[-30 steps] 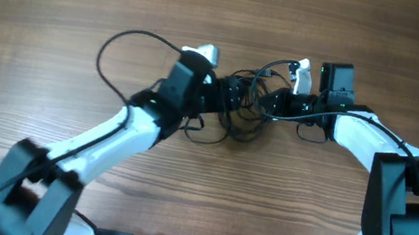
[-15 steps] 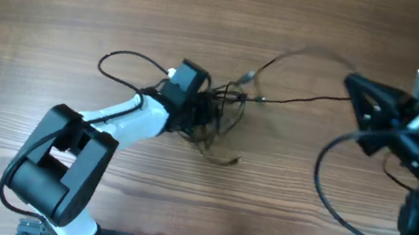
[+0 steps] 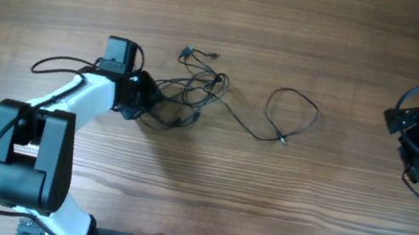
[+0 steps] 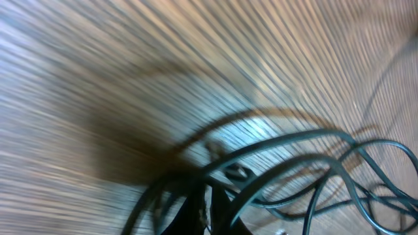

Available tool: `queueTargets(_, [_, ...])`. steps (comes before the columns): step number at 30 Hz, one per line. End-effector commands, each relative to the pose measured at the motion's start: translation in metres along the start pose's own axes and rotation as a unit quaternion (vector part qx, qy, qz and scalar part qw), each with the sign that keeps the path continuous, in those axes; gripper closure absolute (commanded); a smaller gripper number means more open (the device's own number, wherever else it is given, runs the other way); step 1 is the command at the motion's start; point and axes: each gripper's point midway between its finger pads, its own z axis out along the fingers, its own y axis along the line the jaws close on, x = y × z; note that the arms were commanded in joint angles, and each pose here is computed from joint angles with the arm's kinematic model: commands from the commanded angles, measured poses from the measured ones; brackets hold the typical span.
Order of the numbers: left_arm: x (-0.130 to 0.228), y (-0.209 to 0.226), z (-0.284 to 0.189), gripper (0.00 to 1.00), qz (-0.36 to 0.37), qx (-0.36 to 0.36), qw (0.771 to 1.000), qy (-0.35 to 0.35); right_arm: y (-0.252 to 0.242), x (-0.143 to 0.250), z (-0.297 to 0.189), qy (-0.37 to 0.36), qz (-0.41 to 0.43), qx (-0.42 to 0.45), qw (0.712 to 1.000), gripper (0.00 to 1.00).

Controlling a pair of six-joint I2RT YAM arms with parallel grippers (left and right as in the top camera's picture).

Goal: Untangle cables

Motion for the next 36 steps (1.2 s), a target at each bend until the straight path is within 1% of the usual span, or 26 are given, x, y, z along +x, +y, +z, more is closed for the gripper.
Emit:
queueTargets(1, [0.023, -0.006, 0.017, 0.96, 0.042, -0.009, 0.999, 0.01, 0.024, 0.034, 0.029, 0.094, -0.069, -0.061, 0.991, 0.0])
queueTargets(4, [0.028, -0.018, 0.021, 0.96, 0.091, -0.005, 0.996, -0.005, 0.063, 0.08, 0.051, 0.16, -0.208, -0.126, 0.957, 0.02])
queueTargets(6, [0.025, -0.015, 0.022, 0.94, 0.098, -0.022, 0.995, -0.024, 0.095, 0.125, 0.068, 0.202, -0.323, -0.169, 0.909, 0.12])
queueTargets(7, [0.022, -0.014, 0.022, 0.94, 0.098, -0.027, 0.994, -0.03, 0.111, 0.149, 0.078, 0.215, -0.384, -0.194, 0.877, 0.16])
queueTargets(8, [0.019, -0.012, 0.022, 0.94, 0.098, -0.034, 0.994, -0.039, 0.127, 0.176, 0.091, 0.222, -0.448, -0.216, 0.839, 0.18])
queueTargets(9, [0.017, -0.011, 0.021, 0.94, 0.098, -0.038, 0.994, -0.044, 0.134, 0.197, 0.11, 0.222, -0.494, -0.206, 0.815, 0.17])
queueTargets(11, [0.017, -0.011, 0.021, 0.93, 0.098, -0.038, 0.994, -0.044, 0.14, 0.225, 0.133, 0.224, -0.535, -0.2, 0.79, 0.17])
queueTargets(12, [0.017, -0.011, 0.021, 0.9, 0.098, -0.038, 0.994, -0.044, 0.145, 0.252, 0.144, 0.238, -0.554, -0.215, 0.768, 0.19])
queueTargets(13, [0.017, -0.011, 0.021, 0.89, 0.098, -0.038, 0.994, -0.044, 0.145, 0.268, 0.151, 0.247, -0.564, -0.22, 0.757, 0.21])
queueTargets(14, [0.017, -0.011, 0.021, 0.87, 0.098, -0.038, 0.994, -0.044, 0.142, 0.28, 0.162, 0.252, -0.573, -0.213, 0.75, 0.27])
queueTargets(15, [0.017, -0.011, 0.021, 0.87, 0.098, -0.038, 0.994, -0.044, 0.136, 0.288, 0.171, 0.255, -0.58, -0.201, 0.747, 0.38])
queueTargets(16, [0.018, -0.01, 0.021, 0.88, 0.097, -0.039, 0.994, -0.043, 0.133, 0.297, 0.175, 0.262, -0.583, -0.197, 0.743, 0.59])
queueTargets(17, [0.018, -0.009, 0.021, 0.89, 0.097, -0.041, 0.994, -0.042, 0.136, 0.298, 0.174, 0.264, -0.57, -0.197, 0.753, 0.8])
queueTargets(18, [0.019, -0.009, 0.021, 0.93, 0.097, -0.042, 0.994, -0.041, 0.147, 0.296, 0.168, 0.266, -0.544, -0.203, 0.769, 0.95])
queueTargets(20, [0.015, -0.004, 0.021, 0.96, 0.105, -0.056, 0.992, -0.051, 0.183, 0.282, 0.136, 0.268, -0.501, -0.245, 0.785, 0.95])
queueTargets(22, [0.0, 0.015, 0.016, 0.96, 0.138, -0.111, 0.98, -0.09, 0.245, 0.242, 0.063, 0.211, -0.494, -0.353, 0.766, 0.95])
queueTargets(24, [-0.019, 0.047, 0.001, 0.96, 0.135, -0.203, 0.959, -0.145, 0.274, 0.185, -0.006, 0.095, -0.505, -0.395, 0.762, 0.95])
queueTargets(26, [-0.025, 0.063, -0.009, 0.96, 0.124, -0.248, 0.946, -0.168, 0.278, 0.144, -0.064, 0.0, -0.511, -0.401, 0.76, 0.95])
queueTargets(27, [-0.026, 0.068, -0.012, 0.96, 0.105, -0.26, 0.943, -0.178, 0.274, 0.12, -0.089, -0.055, -0.509, -0.386, 0.767, 0.95])
queueTargets(28, [-0.026, 0.072, -0.014, 0.96, 0.076, -0.261, 0.945, -0.184, 0.269, 0.108, -0.101, -0.084, -0.506, -0.37, 0.774, 0.96])
queueTargets(29, [-0.028, 0.075, -0.015, 0.96, 0.04, -0.257, 0.946, -0.191, 0.258, 0.087, -0.115, -0.129, -0.497, -0.333, 0.791, 0.96])
queueTargets(31, [-0.031, 0.079, -0.016, 0.96, -0.011, -0.249, 0.947, -0.202, 0.234, 0.061, -0.125, -0.175, -0.474, -0.262, 0.822, 0.96])
queueTargets(33, [-0.03, 0.08, -0.013, 0.96, -0.048, -0.231, 0.953, -0.188, 0.201, 0.043, -0.123, -0.185, -0.414, -0.184, 0.872, 0.96])
queueTargets(34, [-0.027, 0.078, -0.01, 0.96, -0.055, -0.22, 0.959, -0.172, 0.193, 0.045, -0.118, -0.175, -0.41, -0.171, 0.879, 0.96])
queueTargets(35, [-0.025, 0.078, -0.009, 0.96, -0.058, -0.215, 0.961, -0.163, 0.172, 0.037, -0.107, -0.169, -0.386, -0.113, 0.9, 0.96])
queueTargets(36, [-0.025, 0.079, -0.01, 0.96, -0.058, -0.217, 0.961, -0.163, 0.146, 0.022, -0.099, -0.18, -0.326, -0.041, 0.927, 0.96])
